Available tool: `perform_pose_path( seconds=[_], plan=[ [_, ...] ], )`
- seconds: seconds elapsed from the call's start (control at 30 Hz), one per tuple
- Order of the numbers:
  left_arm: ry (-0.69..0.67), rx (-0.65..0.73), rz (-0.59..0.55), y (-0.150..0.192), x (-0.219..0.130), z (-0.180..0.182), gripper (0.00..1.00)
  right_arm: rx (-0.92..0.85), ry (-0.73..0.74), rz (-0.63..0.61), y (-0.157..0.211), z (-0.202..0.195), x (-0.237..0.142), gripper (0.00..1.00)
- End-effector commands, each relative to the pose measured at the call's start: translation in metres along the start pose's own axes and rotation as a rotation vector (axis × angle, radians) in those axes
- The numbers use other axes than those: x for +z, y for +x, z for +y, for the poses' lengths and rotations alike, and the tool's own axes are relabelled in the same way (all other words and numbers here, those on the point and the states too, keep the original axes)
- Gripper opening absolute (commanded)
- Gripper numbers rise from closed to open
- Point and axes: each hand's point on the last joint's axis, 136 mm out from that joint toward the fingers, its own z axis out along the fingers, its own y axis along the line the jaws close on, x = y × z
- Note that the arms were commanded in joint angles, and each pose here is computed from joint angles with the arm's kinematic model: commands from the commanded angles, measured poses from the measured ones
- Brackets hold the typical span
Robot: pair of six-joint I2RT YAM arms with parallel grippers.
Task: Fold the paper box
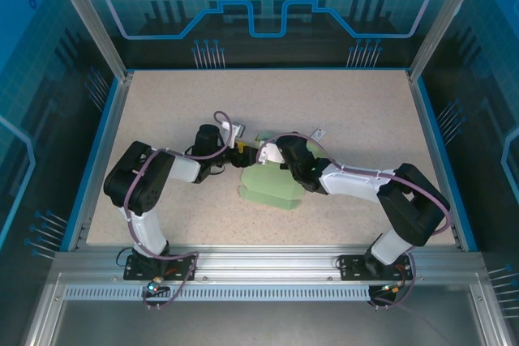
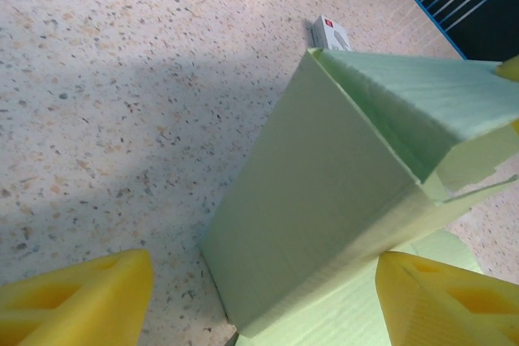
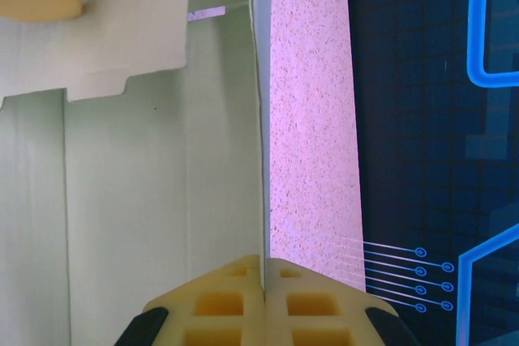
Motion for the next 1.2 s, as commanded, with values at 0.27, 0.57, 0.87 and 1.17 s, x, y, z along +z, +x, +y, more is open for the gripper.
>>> perform_pose_path(
  seconds=[0.27,0.57,0.87,1.17],
  plan=[
    [-0.05,0.093,-0.045,-0.011,0.008,-0.001,0.81,0.018,-0.047,-0.024,-0.008,0.005,0.001,0.01],
    [-0.054,0.137,-0.045,-0.008,0.009,-0.003,0.86,0.025,-0.051,-0.023,-0.006,0.004,0.002,0.01],
    [-0.084,0.18,-0.041,-0.006,0.012,-0.001,0.88,0.032,-0.058,-0.024,-0.006,0.005,0.002,0.01],
    [-0.139,0.178,-0.071,-0.014,0.013,0.008,0.77,0.037,-0.064,-0.029,-0.006,0.006,0.0,0.01]
  ],
)
